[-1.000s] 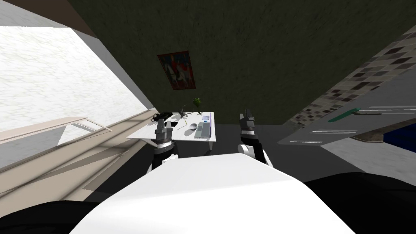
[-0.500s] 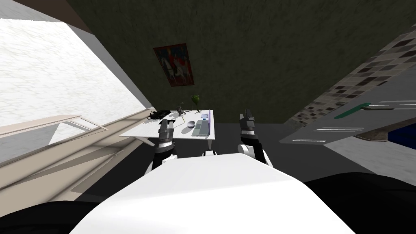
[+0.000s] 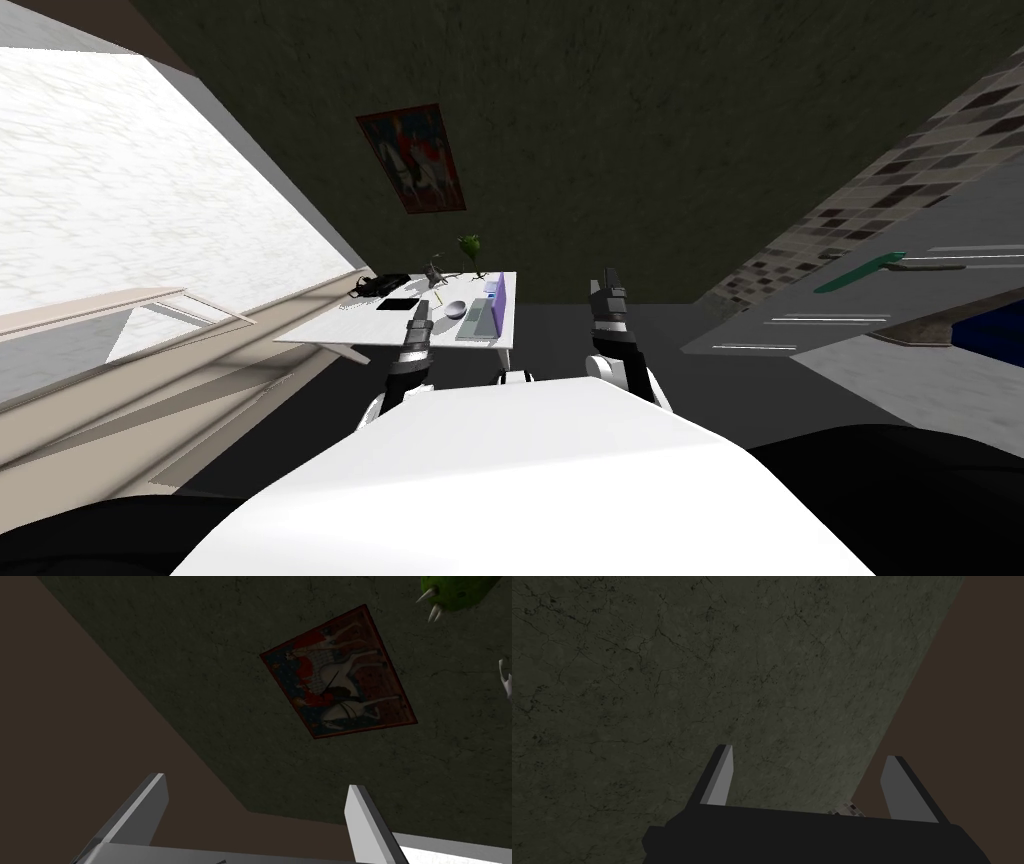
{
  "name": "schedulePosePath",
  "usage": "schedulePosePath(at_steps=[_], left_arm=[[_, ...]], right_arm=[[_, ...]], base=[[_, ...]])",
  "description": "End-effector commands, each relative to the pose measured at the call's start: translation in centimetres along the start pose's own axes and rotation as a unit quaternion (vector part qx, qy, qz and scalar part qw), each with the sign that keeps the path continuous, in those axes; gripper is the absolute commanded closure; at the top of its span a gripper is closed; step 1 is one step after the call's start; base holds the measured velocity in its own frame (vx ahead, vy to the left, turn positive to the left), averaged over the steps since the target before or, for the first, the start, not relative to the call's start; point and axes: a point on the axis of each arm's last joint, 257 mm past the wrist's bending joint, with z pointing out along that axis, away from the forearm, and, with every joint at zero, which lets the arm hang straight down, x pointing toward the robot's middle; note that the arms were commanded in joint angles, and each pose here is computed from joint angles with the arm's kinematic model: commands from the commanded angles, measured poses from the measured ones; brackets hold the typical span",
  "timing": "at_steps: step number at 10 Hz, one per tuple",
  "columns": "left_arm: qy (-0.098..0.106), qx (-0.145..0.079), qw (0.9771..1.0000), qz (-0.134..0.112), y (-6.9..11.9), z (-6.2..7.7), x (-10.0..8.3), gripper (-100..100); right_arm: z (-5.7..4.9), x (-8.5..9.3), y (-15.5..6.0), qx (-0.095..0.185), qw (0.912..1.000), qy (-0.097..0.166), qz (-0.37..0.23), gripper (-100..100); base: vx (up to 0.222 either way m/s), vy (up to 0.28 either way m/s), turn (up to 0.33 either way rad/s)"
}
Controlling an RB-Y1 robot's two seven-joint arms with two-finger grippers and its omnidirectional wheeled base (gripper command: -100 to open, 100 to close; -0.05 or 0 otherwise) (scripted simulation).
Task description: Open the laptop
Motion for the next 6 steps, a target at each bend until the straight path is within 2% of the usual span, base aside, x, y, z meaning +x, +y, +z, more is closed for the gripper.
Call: schedulePosePath(at_steps=[1,3,5,6], left_arm=[[0.020,-0.033,0.9987,0.032,2.9,-0.6,1.1,-100],[0.038,-0.056,0.9960,0.058,5.1,-1.2,1.8,-100],[0.062,-0.076,0.9912,0.089,7.2,-1.8,2.3,-100],[0.069,-0.081,0.9895,0.097,7.8,-2.0,2.4,-100]], right_arm=[[0.0,0.0,0.0,0.000,1.0000,0.000,0.000,0],[0.0,0.0,0.0,0.000,1.0000,0.000,0.000,0],[0.0,0.0,0.0,0.000,1.0000,0.000,0.000,0],[0.0,0.0,0.0,0.000,1.0000,0.000,0.000,0]], base=[[0.028,-0.146,-0.013],[0.037,-0.168,-0.010],[0.050,-0.163,-0.013],[0.045,-0.157,-0.005]])
